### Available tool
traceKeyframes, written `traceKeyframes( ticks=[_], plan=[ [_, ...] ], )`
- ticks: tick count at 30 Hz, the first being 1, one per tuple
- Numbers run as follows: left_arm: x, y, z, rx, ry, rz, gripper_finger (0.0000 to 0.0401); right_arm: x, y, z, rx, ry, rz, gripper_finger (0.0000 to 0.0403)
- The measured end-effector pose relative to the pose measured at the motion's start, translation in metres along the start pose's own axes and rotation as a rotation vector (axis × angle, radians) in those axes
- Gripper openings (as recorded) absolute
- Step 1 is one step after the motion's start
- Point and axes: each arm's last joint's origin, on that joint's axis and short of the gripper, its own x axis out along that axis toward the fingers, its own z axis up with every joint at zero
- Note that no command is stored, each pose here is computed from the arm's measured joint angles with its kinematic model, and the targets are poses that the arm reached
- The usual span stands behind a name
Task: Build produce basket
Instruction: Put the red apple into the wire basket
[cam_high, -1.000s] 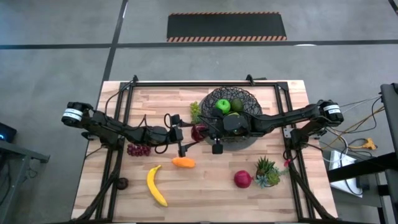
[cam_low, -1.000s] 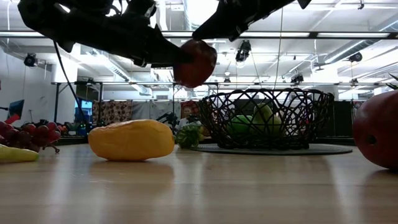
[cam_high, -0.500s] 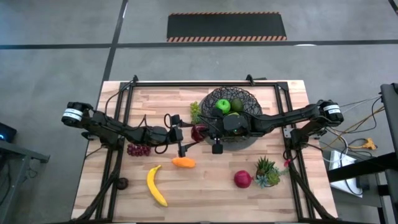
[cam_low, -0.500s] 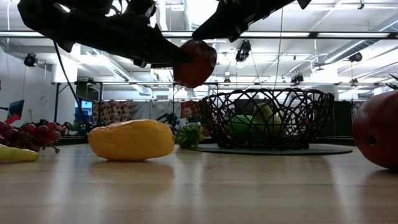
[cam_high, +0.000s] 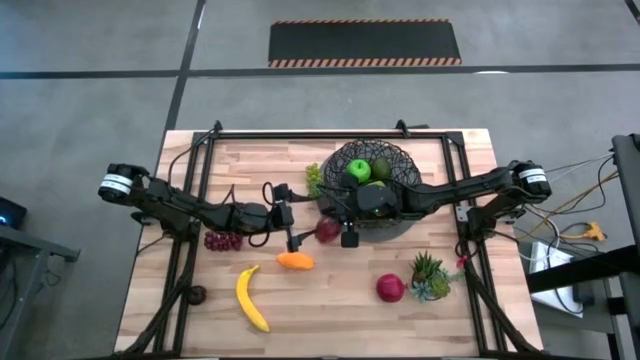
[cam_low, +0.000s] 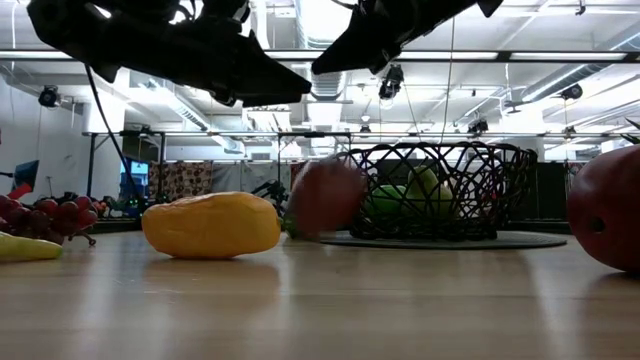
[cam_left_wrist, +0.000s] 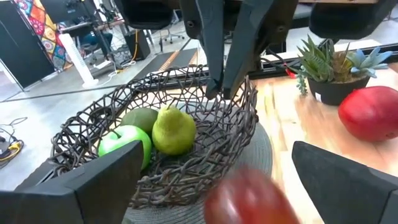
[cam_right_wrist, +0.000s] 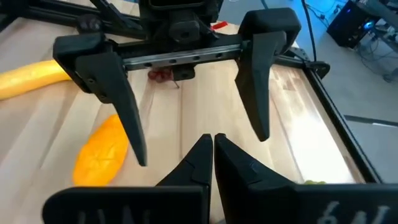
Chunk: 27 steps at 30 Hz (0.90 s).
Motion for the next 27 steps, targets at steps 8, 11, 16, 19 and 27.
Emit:
traceKeyframes(
  ticks=[8, 11, 16, 19, 27],
  plan=[
    [0.0, 0.0, -0.002, 0.012, 0.022, -0.003, 0.0391, -0.001, 0.0, -0.002, 0.02, 0.028, 0.004, 0.0008],
    [0.0, -0.001, -0.007, 0.024, 0.062, -0.008, 0.0391, -0.002, 0.001, -0.005, 0.02, 0.058, 0.009, 0.0008],
    [-0.001, -0.002, -0.012, -0.038, 0.112, -0.04, 0.0391, -0.011, 0.002, -0.008, 0.063, 0.121, 0.09, 0.0008],
    [0.001, -0.006, -0.022, -0.036, 0.18, -0.087, 0.0391, -0.015, 0.008, -0.011, 0.098, 0.159, 0.176, 0.0008],
    [0.017, -0.018, -0.036, -0.026, 0.261, -0.233, 0.0391, -0.029, 0.033, -0.015, 0.087, 0.257, 0.255, 0.0008]
  ],
)
